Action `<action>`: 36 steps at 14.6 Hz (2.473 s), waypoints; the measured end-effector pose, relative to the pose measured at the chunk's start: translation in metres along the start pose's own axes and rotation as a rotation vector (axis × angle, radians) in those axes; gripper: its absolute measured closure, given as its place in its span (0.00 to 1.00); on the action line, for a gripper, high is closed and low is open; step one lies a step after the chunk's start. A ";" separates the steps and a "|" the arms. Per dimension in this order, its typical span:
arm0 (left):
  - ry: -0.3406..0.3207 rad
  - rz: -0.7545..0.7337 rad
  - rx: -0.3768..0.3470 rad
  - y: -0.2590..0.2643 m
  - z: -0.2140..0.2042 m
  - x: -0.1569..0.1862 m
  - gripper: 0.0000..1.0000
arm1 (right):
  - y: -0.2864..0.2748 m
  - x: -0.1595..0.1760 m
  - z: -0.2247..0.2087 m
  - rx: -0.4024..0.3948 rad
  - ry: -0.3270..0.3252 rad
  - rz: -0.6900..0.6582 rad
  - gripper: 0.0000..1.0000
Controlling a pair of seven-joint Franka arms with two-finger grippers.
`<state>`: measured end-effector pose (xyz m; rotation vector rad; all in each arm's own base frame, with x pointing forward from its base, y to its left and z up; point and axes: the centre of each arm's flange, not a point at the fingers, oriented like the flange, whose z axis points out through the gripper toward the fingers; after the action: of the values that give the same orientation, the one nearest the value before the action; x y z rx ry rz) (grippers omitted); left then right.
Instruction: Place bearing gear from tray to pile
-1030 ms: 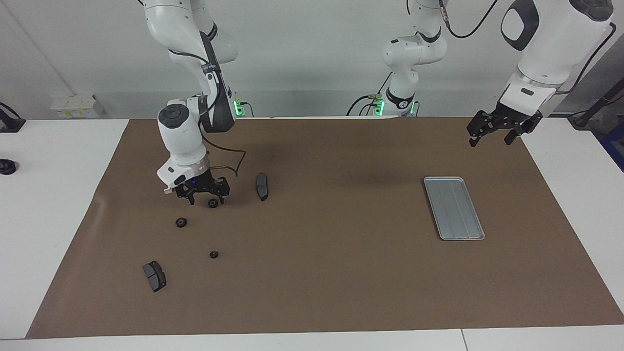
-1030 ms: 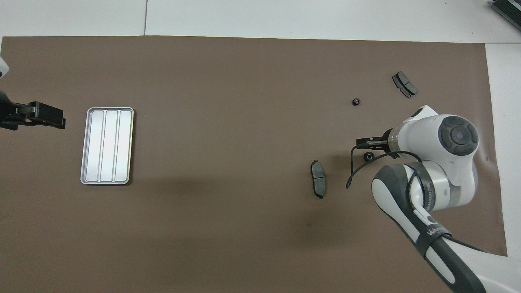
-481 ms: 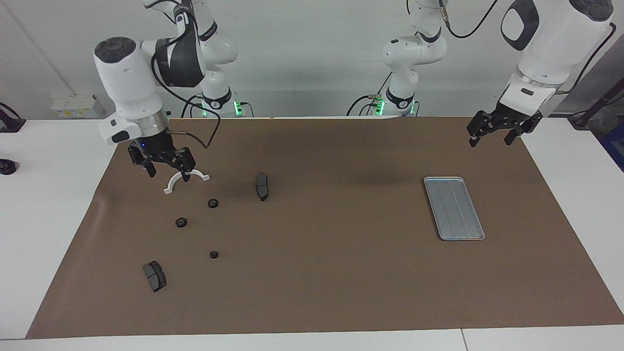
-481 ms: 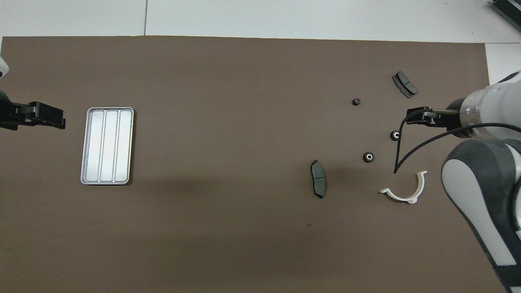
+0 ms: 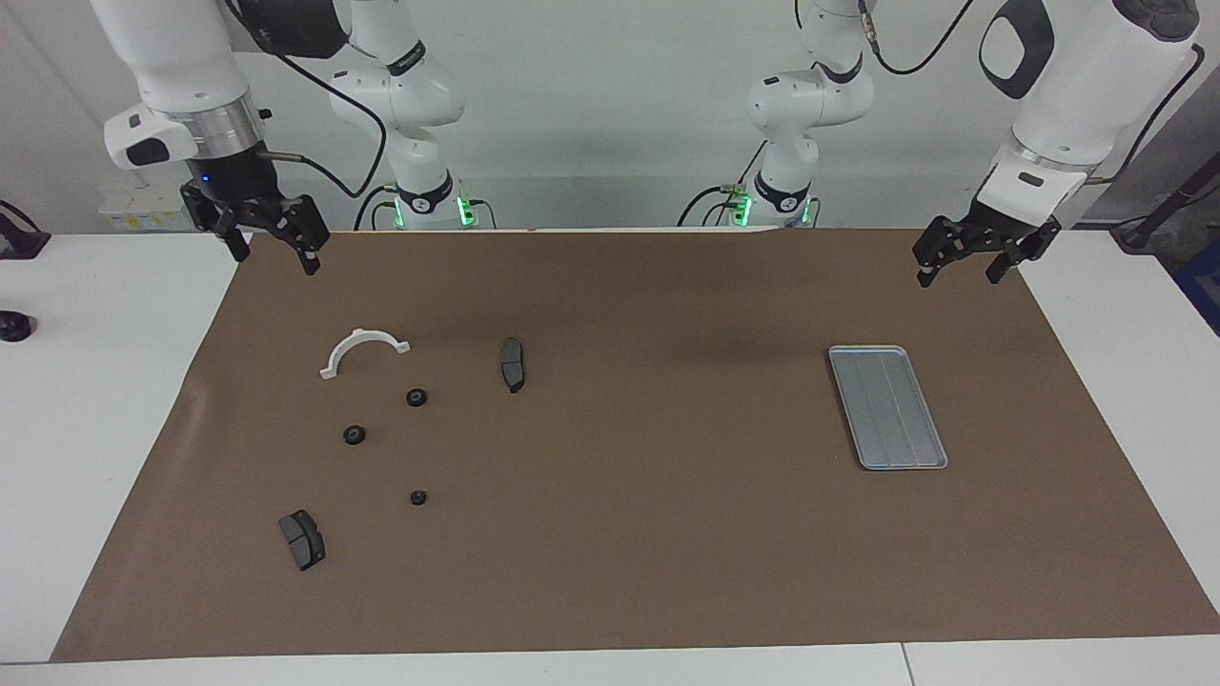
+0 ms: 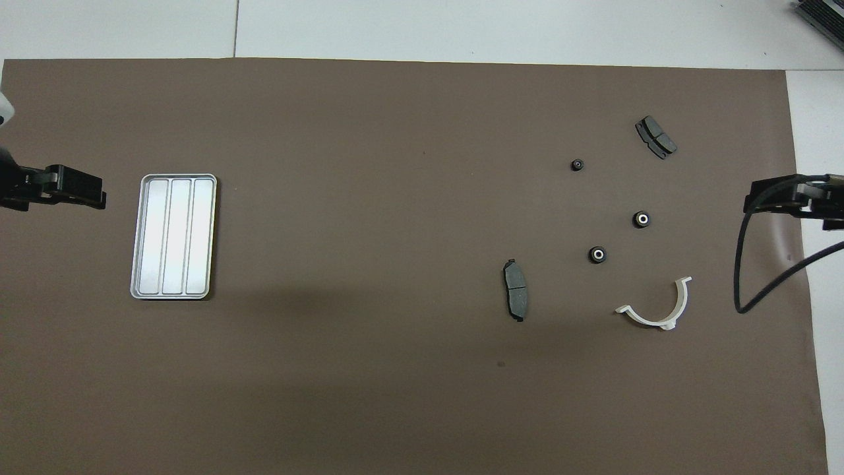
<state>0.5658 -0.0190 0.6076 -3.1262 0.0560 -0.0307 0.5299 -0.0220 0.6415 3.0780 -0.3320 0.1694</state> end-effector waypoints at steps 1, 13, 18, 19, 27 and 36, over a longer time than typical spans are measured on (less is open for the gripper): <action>0.000 0.000 0.000 0.000 0.000 0.000 0.00 | 0.007 -0.001 -0.010 -0.002 -0.005 -0.039 0.00; 0.000 0.000 0.000 0.000 0.000 0.000 0.00 | 0.010 0.000 -0.012 0.038 -0.061 -0.062 0.00; 0.000 0.000 0.000 0.000 0.000 0.000 0.00 | 0.010 -0.005 -0.009 0.033 -0.100 -0.064 0.00; 0.000 0.000 0.000 0.000 0.000 0.000 0.00 | 0.010 -0.005 -0.009 0.033 -0.101 -0.064 0.00; 0.000 0.000 0.000 0.000 0.000 0.000 0.00 | 0.012 -0.005 -0.008 0.034 -0.105 -0.063 0.00; 0.000 0.000 0.000 0.000 0.000 0.000 0.00 | 0.007 -0.007 -0.007 0.028 -0.116 -0.081 0.00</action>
<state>0.5658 -0.0190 0.6076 -3.1262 0.0560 -0.0307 0.5208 -0.0272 0.6481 3.1291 -0.2105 -0.0080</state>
